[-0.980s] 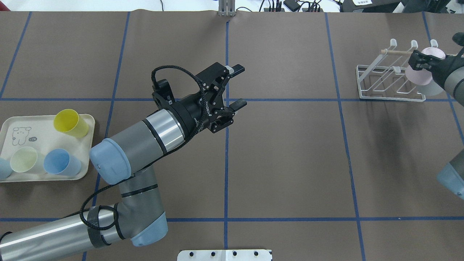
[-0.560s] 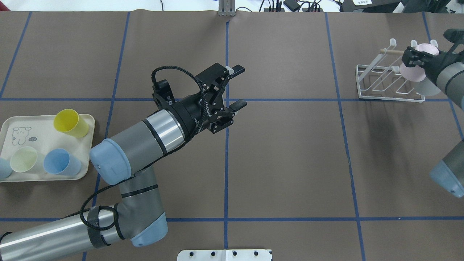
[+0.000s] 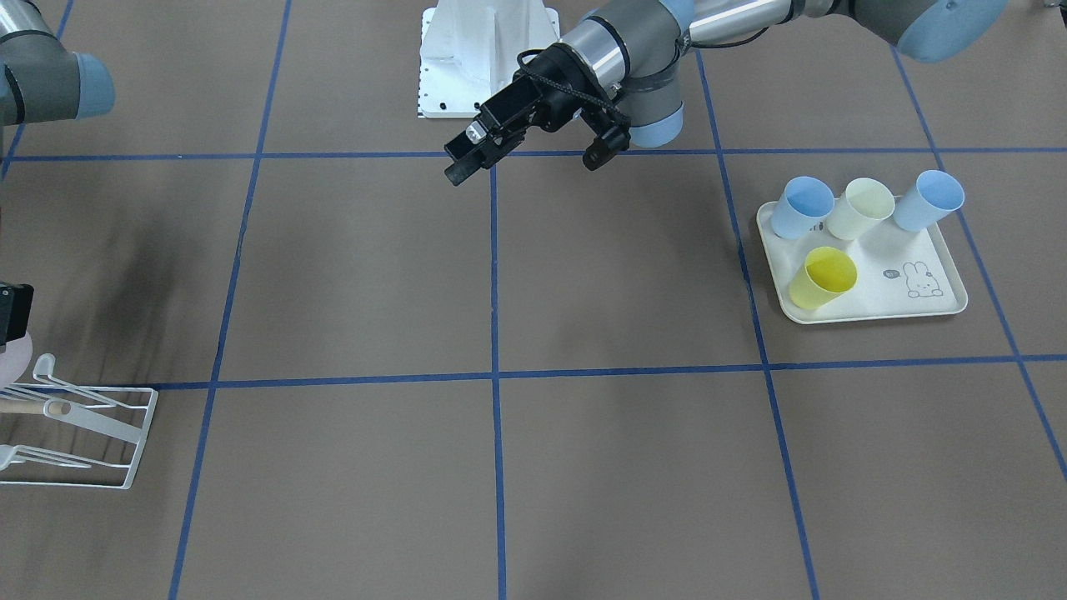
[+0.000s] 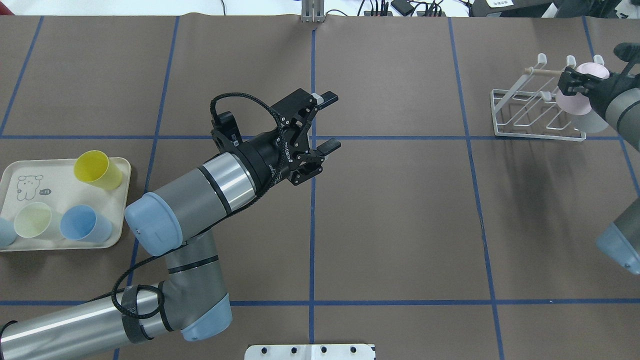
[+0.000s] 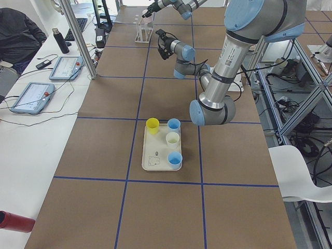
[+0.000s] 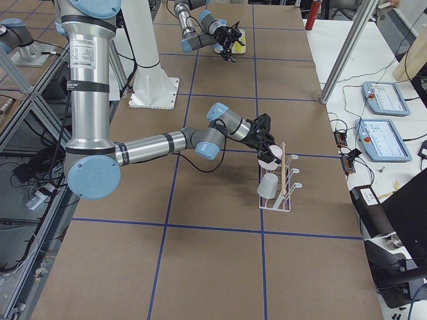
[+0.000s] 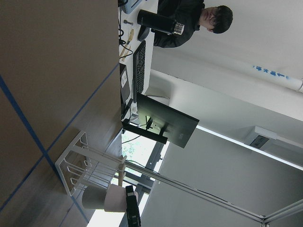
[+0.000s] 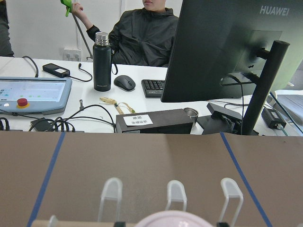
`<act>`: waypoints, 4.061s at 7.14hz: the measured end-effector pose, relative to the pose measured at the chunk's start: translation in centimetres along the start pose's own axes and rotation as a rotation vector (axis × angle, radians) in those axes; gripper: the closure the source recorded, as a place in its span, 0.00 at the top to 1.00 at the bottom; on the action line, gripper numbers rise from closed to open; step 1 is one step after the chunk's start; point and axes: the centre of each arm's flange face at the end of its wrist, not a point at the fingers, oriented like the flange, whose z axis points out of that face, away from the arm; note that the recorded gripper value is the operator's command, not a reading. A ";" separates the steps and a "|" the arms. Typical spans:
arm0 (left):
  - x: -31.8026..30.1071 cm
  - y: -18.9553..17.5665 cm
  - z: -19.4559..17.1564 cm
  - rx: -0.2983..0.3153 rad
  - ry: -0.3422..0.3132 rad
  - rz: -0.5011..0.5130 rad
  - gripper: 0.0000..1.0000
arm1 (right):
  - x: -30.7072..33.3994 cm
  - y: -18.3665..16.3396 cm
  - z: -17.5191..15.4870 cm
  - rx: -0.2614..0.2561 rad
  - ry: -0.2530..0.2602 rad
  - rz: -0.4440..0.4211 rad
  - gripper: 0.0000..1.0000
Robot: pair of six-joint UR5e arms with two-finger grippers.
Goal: Transfer IKEA cup to right arm and place on rack
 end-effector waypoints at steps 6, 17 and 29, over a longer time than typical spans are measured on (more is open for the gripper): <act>-0.2 0.0 0.0 0.001 -0.004 0.000 1.00 | 0.2 0.8 1.2 -0.015 0.016 -0.010 0.00; -0.7 -0.3 -0.1 0.005 -0.012 0.002 1.00 | 0.1 2.1 1.7 -0.031 0.015 -0.023 0.00; -0.3 0.0 -0.2 -0.001 -0.008 0.000 1.00 | 2.9 1.2 1.2 0.014 0.073 -0.019 1.00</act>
